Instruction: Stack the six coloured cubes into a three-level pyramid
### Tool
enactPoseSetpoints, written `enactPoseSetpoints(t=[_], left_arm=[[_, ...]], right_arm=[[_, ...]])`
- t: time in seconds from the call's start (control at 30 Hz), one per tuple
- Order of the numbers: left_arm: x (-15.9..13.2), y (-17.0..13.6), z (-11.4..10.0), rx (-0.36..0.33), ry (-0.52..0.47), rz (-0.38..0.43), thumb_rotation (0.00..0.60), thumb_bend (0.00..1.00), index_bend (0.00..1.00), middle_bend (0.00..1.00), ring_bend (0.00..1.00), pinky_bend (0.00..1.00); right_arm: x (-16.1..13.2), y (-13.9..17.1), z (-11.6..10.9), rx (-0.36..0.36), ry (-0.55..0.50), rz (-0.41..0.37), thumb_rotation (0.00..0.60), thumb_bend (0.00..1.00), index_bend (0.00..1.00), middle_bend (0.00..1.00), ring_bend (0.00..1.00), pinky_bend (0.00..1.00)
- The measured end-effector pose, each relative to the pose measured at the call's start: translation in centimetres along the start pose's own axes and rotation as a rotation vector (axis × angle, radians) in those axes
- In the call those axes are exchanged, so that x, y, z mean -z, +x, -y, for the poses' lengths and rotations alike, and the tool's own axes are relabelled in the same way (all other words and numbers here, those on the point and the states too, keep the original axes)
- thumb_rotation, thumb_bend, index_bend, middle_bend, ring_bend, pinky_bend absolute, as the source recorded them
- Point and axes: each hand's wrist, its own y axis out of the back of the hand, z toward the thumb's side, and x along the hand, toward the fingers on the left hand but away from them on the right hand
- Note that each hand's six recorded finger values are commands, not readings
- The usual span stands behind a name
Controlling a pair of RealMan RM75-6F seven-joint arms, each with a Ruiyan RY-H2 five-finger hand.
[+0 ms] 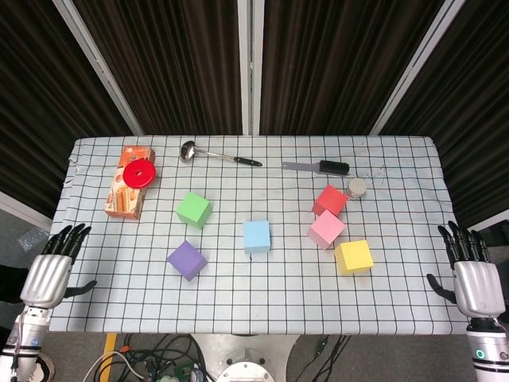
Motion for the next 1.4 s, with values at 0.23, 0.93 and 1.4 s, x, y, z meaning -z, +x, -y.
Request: enactPoseSetpoints(t=[0.23, 0.93, 1.4], left_arm=[[-1.4, 0.6, 1.3, 0.026, -0.024, 0.021, 0.600, 0.00, 0.04, 0.07, 0.00, 0.12], [-11.0, 4.2, 5.3, 0.151, -0.036, 0.162, 0.600, 0.00, 0.04, 0.18, 0.03, 0.12], [-13.8, 4.9, 6.0, 0.217, -0.193, 0.046, 0.600, 0.00, 0.05, 0.20, 0.05, 0.12]], right_arm=[[0.8, -0.2, -0.2, 0.006, -0.004, 0.018, 0.600, 0.16, 0.00, 0.00, 0.00, 0.00], [3.1, -2.2, -2.7, 0.046, -0.015, 0.042, 0.600, 0.16, 0.00, 0.00, 0.00, 0.00], [3.1, -2.7, -2.6, 0.042, -0.024, 0.043, 0.600, 0.16, 0.00, 0.00, 0.00, 0.00]])
